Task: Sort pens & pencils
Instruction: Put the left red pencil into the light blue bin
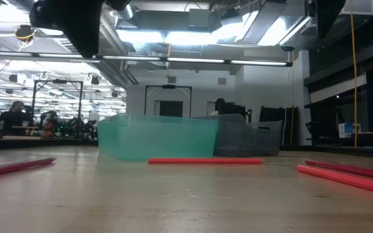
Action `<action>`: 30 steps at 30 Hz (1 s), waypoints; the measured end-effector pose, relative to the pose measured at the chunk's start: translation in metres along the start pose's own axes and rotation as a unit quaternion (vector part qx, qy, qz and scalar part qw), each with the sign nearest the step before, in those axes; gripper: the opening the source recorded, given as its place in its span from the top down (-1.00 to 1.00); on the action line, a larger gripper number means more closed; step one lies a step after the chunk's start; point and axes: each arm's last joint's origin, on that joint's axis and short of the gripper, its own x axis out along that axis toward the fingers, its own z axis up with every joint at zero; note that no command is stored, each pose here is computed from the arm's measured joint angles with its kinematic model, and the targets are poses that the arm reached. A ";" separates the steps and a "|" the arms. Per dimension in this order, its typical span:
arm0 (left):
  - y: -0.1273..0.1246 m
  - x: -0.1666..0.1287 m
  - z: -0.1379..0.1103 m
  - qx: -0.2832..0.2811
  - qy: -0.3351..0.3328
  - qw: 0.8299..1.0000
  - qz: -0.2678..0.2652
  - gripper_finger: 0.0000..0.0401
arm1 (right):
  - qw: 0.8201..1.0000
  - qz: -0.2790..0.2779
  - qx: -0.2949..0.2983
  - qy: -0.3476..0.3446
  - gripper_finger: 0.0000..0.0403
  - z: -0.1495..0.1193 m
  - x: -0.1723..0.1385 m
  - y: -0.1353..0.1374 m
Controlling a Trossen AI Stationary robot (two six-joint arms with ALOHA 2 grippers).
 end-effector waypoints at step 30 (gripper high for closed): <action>-0.025 0.061 -0.040 -0.252 0.067 0.964 0.053 0.41 | 0.994 -0.023 -0.104 -0.013 0.63 0.001 0.000 -0.001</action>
